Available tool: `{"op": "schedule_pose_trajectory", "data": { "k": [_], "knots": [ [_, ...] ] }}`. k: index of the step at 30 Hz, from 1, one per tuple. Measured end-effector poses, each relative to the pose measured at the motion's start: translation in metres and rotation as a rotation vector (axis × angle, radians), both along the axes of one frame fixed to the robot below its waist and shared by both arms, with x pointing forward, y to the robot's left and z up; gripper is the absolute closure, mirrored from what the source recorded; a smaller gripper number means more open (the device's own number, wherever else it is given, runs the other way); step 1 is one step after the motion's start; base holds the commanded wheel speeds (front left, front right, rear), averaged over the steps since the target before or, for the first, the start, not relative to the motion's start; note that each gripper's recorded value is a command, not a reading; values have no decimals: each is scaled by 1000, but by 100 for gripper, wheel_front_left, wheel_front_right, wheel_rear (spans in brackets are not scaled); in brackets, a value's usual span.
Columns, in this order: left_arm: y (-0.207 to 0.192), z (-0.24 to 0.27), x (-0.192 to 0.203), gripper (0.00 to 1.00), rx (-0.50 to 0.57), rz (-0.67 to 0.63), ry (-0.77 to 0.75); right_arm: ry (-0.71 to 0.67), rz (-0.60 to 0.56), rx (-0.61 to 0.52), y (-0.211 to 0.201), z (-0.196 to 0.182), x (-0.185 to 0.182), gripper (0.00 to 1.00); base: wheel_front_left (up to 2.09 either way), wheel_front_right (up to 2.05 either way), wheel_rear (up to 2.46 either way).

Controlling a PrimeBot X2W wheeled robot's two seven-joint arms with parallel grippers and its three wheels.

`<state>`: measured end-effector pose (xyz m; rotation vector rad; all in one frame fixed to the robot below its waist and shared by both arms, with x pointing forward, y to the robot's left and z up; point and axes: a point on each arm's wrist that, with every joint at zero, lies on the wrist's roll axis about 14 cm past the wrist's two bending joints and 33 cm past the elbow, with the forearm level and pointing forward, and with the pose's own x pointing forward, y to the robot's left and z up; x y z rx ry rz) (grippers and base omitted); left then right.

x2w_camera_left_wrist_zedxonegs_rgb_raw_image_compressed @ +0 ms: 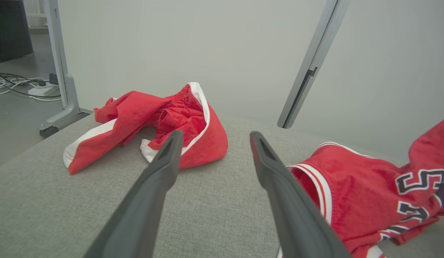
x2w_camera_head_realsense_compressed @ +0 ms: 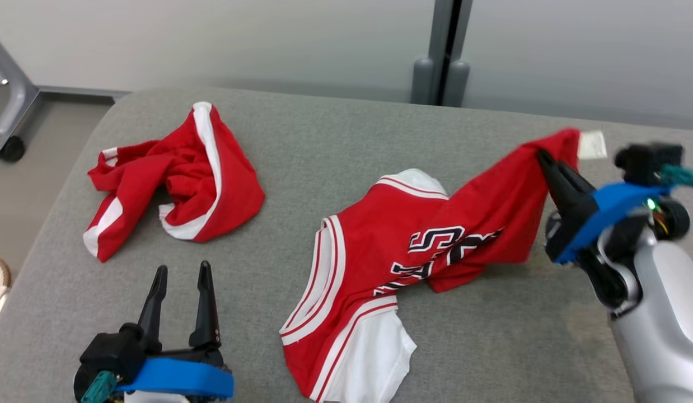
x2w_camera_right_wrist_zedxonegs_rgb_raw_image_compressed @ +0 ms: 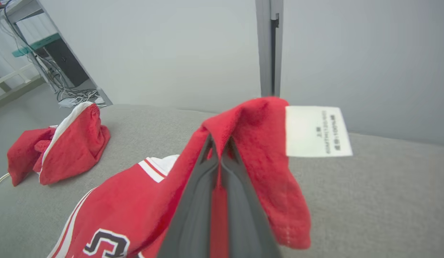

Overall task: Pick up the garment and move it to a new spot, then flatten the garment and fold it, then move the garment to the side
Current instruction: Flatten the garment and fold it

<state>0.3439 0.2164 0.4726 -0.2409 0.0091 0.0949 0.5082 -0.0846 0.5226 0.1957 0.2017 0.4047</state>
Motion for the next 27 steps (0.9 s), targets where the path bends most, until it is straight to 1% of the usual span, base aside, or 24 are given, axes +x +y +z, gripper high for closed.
{"op": "schedule_pose_trajectory", "data": {
  "k": [1, 2, 4, 6, 8, 10, 11, 12, 13, 15, 18, 20, 23, 27],
  "knots": [
    [0, 0, 0, 0, 0, 0, 0, 0, 0, 0, 0, 0, 0, 100, 0, 0, 0],
    [1, 0, 2, 0, -9, 4, -1, -4, 33, -34, 11, 2, 5, 100, 0, 0, 0],
    [0, -2, 5, 0, -24, 4, 4, 17, 83, -44, 34, 3, 16, 100, 0, 0, 0],
    [-1, -4, 8, 0, -39, 2, 11, 44, 136, -113, 53, -8, 27, 100, 0, 0, 0],
    [-1, -7, 11, 0, -51, 5, 20, 103, 161, -118, 68, -24, 37, 100, 0, 0, 0],
    [1, -10, 13, 0, -57, 13, 32, 151, 187, -154, 80, -43, 45, 100, 0, 0, 0],
    [3, -13, 14, 0, -59, 19, 41, 169, 192, -152, 86, -51, 50, 83, 0, 0, 0],
    [4, -15, 14, 0, -59, 23, 50, 185, 198, -151, 91, -60, 53, 0, 0, 0, 0],
    [7, -18, 14, 0, -55, 31, 61, 190, 209, -153, 98, -68, 55, 0, 0, 0, 0],
    [13, -24, 12, 0, -56, 52, 80, 187, 214, -116, 110, -77, 58, 0, 0, 0, 0],
    [19, -29, 10, 0, -48, 72, 97, 124, 210, -12, 126, -68, 60, 0, 0, 0, 0],
    [18, -29, 11, 0, -40, 66, 100, 84, 198, 17, 124, -61, 60, 0, 0, 0, 0],
    [13, -28, 13, 0, -34, 46, 93, 21, 146, 42, 99, -47, 61, 0, 0, 0, 0],
    [0, -22, 16, 0, -32, 5, 70, -41, 23, 46, 37, -33, 57, 0, 0, 0, 0]
  ]
}}
